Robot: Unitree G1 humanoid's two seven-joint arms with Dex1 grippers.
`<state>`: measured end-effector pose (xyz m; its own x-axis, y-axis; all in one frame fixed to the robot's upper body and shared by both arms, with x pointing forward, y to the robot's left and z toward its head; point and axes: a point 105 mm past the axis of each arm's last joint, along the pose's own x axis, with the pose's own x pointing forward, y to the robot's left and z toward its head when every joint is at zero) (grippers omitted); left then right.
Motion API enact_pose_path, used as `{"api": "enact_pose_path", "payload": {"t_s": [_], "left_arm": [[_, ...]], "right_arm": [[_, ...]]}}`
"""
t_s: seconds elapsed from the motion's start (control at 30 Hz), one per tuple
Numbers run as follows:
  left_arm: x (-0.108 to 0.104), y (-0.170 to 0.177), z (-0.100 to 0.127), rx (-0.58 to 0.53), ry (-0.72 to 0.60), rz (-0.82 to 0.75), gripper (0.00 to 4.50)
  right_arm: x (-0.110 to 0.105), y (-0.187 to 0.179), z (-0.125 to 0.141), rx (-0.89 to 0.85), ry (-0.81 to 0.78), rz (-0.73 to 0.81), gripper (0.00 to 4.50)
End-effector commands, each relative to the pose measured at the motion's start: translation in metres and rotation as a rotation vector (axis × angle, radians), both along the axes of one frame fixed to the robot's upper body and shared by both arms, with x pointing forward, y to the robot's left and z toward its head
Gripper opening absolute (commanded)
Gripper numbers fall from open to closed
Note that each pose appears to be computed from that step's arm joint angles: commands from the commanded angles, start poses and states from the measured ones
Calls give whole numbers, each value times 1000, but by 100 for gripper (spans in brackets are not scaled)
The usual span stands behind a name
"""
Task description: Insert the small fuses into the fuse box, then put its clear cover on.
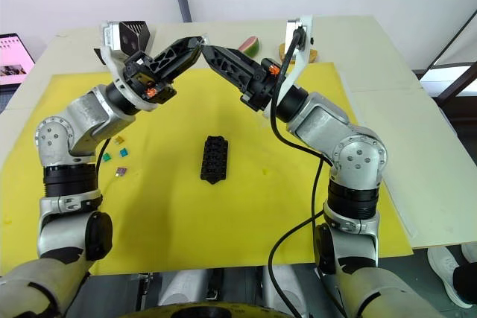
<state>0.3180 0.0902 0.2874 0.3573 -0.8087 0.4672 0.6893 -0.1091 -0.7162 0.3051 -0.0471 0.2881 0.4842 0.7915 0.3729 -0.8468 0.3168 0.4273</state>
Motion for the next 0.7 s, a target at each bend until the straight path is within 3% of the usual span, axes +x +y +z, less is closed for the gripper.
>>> {"api": "enact_pose_path", "payload": {"t_s": [0.03, 0.17, 0.23, 0.33, 0.7], "left_arm": [[-8, 2, 15, -30, -58, -9, 0], [-9, 1, 15, -23, -61, -7, 0], [-10, -1, 14, -18, -62, -5, 0], [-11, -4, 13, -17, -66, -8, 0], [-12, -6, 12, -16, -74, -8, 0]], "right_arm": [[-9, 4, 20, 21, -71, 12, 280], [-10, 6, 22, 24, -69, 15, 280], [-8, 7, 18, 2, -57, 8, 227], [-8, 7, 17, 0, -47, 7, 100], [-11, 4, 26, 24, -64, 17, 100]]}}
